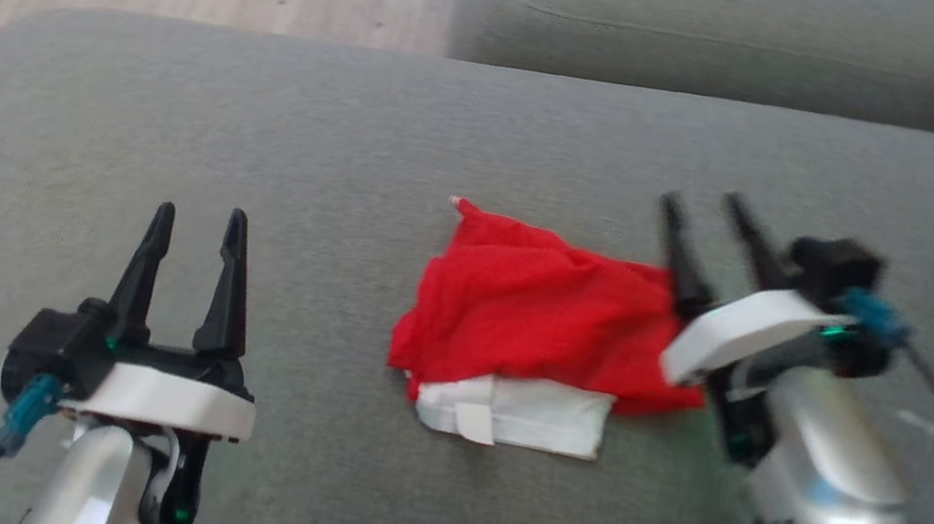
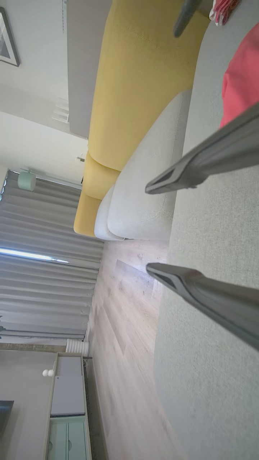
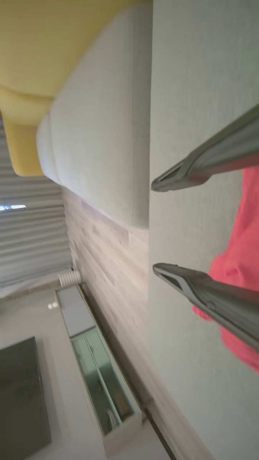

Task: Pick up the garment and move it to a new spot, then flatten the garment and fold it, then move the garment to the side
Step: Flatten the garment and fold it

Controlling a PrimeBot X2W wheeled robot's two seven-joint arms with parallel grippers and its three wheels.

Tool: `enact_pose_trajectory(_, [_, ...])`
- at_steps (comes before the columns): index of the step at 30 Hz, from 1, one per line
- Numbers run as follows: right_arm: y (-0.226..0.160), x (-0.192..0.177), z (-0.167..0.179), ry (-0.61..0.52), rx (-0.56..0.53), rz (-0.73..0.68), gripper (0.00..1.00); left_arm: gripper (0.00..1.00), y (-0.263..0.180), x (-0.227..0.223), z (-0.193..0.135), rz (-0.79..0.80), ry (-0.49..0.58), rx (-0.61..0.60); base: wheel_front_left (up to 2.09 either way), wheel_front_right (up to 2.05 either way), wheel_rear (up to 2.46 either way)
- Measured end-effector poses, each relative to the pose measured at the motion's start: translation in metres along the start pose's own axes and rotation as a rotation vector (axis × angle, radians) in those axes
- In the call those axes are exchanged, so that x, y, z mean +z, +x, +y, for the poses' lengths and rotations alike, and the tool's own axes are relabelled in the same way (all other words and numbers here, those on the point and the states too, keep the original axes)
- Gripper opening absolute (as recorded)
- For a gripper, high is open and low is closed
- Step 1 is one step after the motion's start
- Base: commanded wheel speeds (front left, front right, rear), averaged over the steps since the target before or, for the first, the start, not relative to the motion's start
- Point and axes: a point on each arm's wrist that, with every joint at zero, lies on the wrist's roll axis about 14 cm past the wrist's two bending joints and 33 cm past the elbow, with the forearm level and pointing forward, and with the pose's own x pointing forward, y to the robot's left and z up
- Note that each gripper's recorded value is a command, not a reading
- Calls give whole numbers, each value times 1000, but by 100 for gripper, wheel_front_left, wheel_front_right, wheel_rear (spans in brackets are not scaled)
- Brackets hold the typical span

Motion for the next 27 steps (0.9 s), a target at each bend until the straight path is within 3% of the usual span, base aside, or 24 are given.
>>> enact_pose_trajectory(5, [-25, 35, -60, -58, -165, -130, 100, 100, 10, -2, -15, -1, -10, -44, 0, 0, 0])
enact_pose_trajectory(8, [-51, 18, -76, -77, -230, -115, 100, 100, 13, -5, -22, 7, -14, -64, 0, 0, 0])
enact_pose_trajectory(14, [-93, -10, -84, -51, -309, -95, 100, 100, 8, -14, -27, 30, -22, -77, 0, 0, 0])
enact_pose_trajectory(27, [-107, -11, -71, 10, -301, -135, 100, 100, -2, -22, -23, 54, -24, -67, 0, 0, 0])
